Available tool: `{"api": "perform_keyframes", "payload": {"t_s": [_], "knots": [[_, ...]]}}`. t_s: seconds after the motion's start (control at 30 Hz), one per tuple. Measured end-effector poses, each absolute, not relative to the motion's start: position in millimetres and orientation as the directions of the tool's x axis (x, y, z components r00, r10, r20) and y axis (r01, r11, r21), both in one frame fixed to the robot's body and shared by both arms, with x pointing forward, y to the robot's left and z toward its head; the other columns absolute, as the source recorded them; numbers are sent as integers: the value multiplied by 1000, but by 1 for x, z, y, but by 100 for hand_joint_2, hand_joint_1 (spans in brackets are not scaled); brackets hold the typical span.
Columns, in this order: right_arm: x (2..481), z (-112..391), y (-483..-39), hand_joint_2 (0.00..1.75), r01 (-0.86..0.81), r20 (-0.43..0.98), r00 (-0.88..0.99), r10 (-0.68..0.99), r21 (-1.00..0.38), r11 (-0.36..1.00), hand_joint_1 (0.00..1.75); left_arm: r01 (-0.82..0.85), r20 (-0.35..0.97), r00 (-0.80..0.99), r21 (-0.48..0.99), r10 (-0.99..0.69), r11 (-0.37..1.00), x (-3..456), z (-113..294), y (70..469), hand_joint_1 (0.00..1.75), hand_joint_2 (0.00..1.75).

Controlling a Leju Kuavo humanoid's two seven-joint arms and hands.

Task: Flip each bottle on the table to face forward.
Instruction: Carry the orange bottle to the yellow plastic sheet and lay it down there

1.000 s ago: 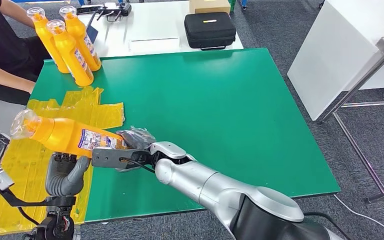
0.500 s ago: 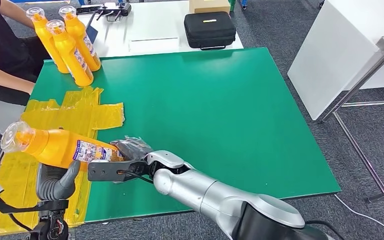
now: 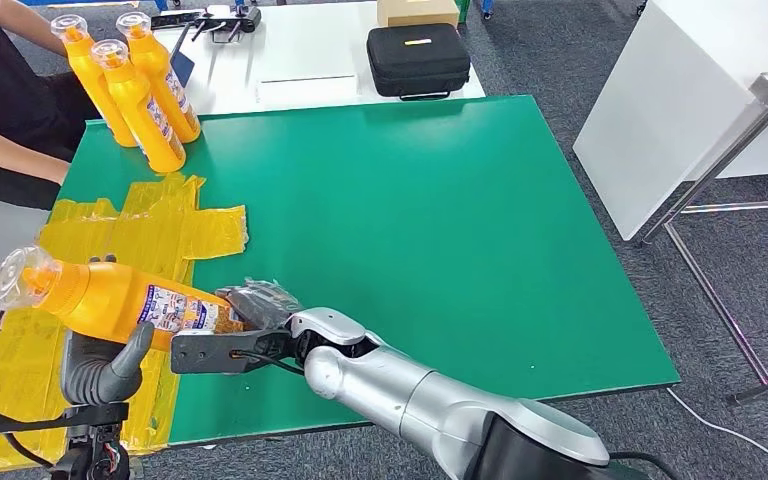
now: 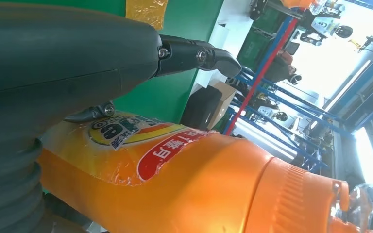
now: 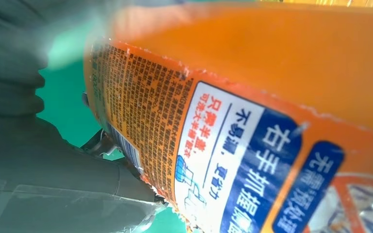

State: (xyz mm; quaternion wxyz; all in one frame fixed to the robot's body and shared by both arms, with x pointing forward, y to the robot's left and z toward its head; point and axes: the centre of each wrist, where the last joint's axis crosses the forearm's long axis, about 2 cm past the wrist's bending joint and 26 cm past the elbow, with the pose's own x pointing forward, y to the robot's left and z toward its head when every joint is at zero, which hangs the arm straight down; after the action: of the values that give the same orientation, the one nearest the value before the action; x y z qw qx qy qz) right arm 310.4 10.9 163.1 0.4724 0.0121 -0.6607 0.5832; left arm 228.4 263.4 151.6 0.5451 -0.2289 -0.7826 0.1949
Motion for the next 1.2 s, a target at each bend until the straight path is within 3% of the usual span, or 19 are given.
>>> {"api": "perform_keyframes", "payload": {"t_s": [0.57,0.7,0.73,0.97,1.2], "knots": [[313,167,11,175,-569,634,-569,524,-763,306,175,174,733,-275,-599,623,782,227,153,264,0,175],[313,167,11,175,-569,634,-569,524,-763,306,175,179,729,-272,-604,629,777,227,153,264,168,175],[314,167,11,175,-570,635,-568,524,-762,306,175,185,722,-266,-612,639,769,227,153,264,175,175],[319,175,12,175,-579,644,-572,508,-755,306,175,258,610,-203,-721,766,643,224,152,261,175,175],[322,178,12,175,-587,649,-570,504,-751,303,175,270,593,-204,-731,779,627,223,152,258,175,175]]}}
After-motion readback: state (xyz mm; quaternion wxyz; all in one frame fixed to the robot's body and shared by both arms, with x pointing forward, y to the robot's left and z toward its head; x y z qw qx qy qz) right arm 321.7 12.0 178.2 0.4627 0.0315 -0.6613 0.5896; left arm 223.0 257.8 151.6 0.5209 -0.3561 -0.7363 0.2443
